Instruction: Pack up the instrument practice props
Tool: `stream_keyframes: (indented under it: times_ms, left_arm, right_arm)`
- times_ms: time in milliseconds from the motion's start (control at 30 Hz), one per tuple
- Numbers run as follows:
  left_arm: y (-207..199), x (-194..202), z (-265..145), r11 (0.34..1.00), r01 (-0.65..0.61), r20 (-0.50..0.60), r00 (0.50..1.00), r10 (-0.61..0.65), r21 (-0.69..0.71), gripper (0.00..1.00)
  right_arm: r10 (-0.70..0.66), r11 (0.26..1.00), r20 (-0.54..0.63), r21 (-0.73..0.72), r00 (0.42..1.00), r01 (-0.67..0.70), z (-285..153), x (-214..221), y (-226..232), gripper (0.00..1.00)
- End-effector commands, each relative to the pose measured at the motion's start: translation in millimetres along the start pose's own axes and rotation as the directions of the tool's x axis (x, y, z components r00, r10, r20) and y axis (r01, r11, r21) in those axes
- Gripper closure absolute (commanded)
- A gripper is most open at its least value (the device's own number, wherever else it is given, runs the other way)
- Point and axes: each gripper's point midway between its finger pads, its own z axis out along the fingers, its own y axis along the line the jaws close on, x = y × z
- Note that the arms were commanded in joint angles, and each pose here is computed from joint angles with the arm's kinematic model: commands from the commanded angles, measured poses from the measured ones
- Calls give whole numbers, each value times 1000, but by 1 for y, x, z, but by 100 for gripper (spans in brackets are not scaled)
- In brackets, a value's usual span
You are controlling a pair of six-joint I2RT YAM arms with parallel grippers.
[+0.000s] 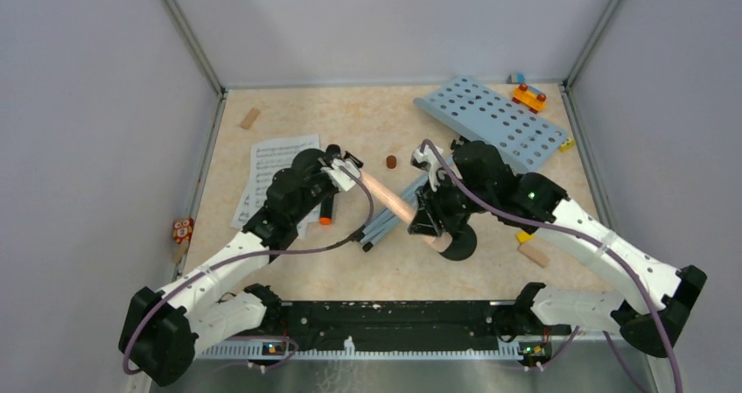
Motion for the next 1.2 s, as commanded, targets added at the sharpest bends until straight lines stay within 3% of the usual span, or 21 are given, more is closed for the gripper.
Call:
stream_keyframes:
  times_ms: [0, 167, 367, 500, 633, 733, 833, 867, 1000, 1100, 1167]
  left_arm:
    - [77, -6, -4, 962, 16, -2, 1000, -17, -272, 100]
    - [103, -5, -10, 934, 92, 11, 996, -94, -346, 100]
    - [128, -13, -32, 847, 256, 58, 964, -259, -467, 100]
    - [138, -15, -58, 720, 429, 118, 890, -441, -545, 100]
    - [135, -12, -85, 641, 498, 113, 832, -543, -583, 100]
    - [130, -14, -109, 606, 535, 132, 803, -581, -589, 100]
    - [121, -14, -130, 540, 600, 180, 750, -637, -590, 100]
    - [118, -13, -137, 534, 608, 185, 743, -643, -588, 100]
    - [106, -7, -162, 499, 632, 199, 716, -669, -593, 100]
    - [97, -1, -172, 496, 638, 201, 710, -675, -589, 100]
    - [91, 4, -176, 489, 644, 202, 702, -682, -588, 100]
  right_arm:
    - [-41, 994, -49, -106, 998, 36, -36, 27, 31, 100]
    - [-25, 995, -8, -98, 1000, 24, -49, 25, 36, 100]
    - [-8, 996, 73, -87, 997, 14, -42, 11, 33, 100]
    - [25, 995, 140, -95, 990, -12, -25, -8, 30, 100]
    - [-123, 987, 227, -72, 966, 143, -6, -26, 19, 100]
    - [-318, 939, 283, -39, 905, 342, 7, -37, 12, 100]
    - [-527, 837, 307, 25, 792, 547, 18, -52, 3, 100]
    - [-615, 772, 304, 39, 728, 635, 23, -56, 1, 100]
    - [-901, 383, 240, 53, 361, 922, 53, -58, -15, 100]
    - [-981, 131, 145, -1, 130, 991, 76, -57, -36, 100]
    - [-995, 0, 100, -100, 10, 995, 91, -53, -51, 100]
